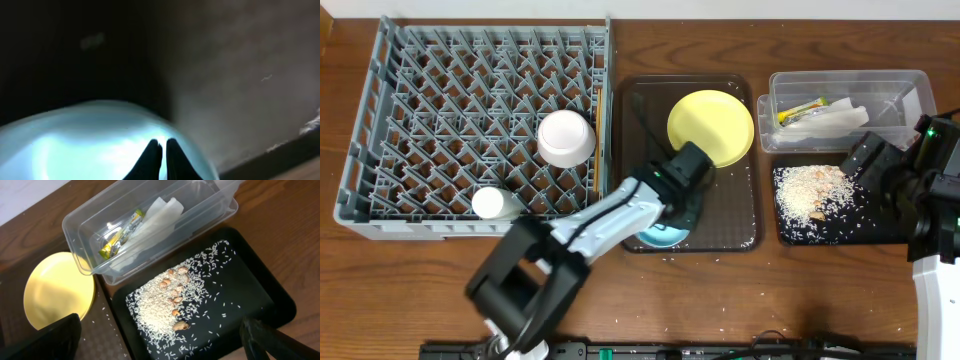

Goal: Sort waste into correct bins and load items into the dishwasher
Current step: 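Grasp the light-blue bowl rim with the left gripper and lift it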

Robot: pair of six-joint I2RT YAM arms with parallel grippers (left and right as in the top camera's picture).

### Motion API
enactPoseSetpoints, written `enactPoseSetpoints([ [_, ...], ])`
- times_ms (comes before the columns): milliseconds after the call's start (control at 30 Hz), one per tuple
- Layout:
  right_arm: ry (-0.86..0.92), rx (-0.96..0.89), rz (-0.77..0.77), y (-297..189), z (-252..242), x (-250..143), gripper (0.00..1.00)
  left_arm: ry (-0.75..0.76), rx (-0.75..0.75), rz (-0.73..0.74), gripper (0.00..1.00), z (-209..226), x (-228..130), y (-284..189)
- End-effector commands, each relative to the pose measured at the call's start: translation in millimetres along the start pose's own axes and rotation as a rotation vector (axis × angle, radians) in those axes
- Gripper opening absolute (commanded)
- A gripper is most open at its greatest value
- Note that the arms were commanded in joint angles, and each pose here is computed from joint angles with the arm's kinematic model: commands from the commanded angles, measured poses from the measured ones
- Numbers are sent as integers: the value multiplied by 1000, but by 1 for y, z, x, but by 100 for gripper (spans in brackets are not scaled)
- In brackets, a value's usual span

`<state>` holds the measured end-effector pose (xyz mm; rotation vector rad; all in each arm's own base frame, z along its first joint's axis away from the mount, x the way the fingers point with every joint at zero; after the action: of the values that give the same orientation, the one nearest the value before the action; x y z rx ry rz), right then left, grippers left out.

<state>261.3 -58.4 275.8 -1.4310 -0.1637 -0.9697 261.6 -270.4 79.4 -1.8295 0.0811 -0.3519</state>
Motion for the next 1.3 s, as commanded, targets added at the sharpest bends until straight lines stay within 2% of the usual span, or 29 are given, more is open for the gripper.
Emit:
enactPoseSetpoints([
  [0, 8, -4, -3, 0, -1, 1, 99, 22, -245, 35, 8, -40, 0, 4],
  [100, 8, -4, -3, 0, -1, 1, 99, 78, -392, 12, 7, -67, 16, -17],
  [200, 8, -4, -3, 0, -1, 1, 99, 129, -427, -4, 8, -76, 22, -37],
  [233, 8, -4, -3, 0, -1, 1, 99, 151, -410, -19, 11, -75, 24, -49],
  [300, 8, -4, -3, 0, -1, 1, 99, 119, -312, -53, 33, -57, 26, -66],
  [367, 8, -4, -3, 0, -1, 1, 99, 77, -186, -75, 42, -34, 27, -75],
  [400, 8, -4, -3, 0, -1, 1, 99, 48, -76, -84, 45, -12, 27, -79],
  [467, 8, -4, -3, 0, -1, 1, 99, 76, 19, -73, 46, 10, 27, -78],
  [533, 8, -4, -3, 0, -1, 1, 99, 90, 41, -56, 51, 24, 25, -69],
  [633, 8, -4, -3, 0, -1, 1, 99, 78, 58, -26, 51, 39, 20, -48],
  [767, 8, -4, -3, 0, -1, 1, 99, 71, 43, 23, 50, 43, 15, -19],
  [900, 8, -4, -3, 0, -1, 1, 99, 65, -14, 72, 36, 40, 12, 3],
  [967, 8, -4, -3, 0, -1, 1, 99, 68, -112, 80, 25, 29, 14, 11],
  [1067, 8, -4, -3, 0, -1, 1, 99, 76, -172, 77, 8, 21, 15, 11],
  [1167, 8, -4, -3, 0, -1, 1, 99, 72, -185, 71, 8, 20, 17, 5],
  [1267, 8, -4, -3, 0, -1, 1, 99, 55, -186, 28, 7, 24, 28, -22],
])
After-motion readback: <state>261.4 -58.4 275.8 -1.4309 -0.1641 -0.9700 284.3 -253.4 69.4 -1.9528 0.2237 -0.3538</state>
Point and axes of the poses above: each gripper's point midway between its finger pads, its own y axis out along the fingers, its own z axis along the line the jaws close on, x = y × z, the point moved 6 cm from there along -y, back along the fingers, and after that the axes turned 3 degrees about -y, right-handed, at the moved point
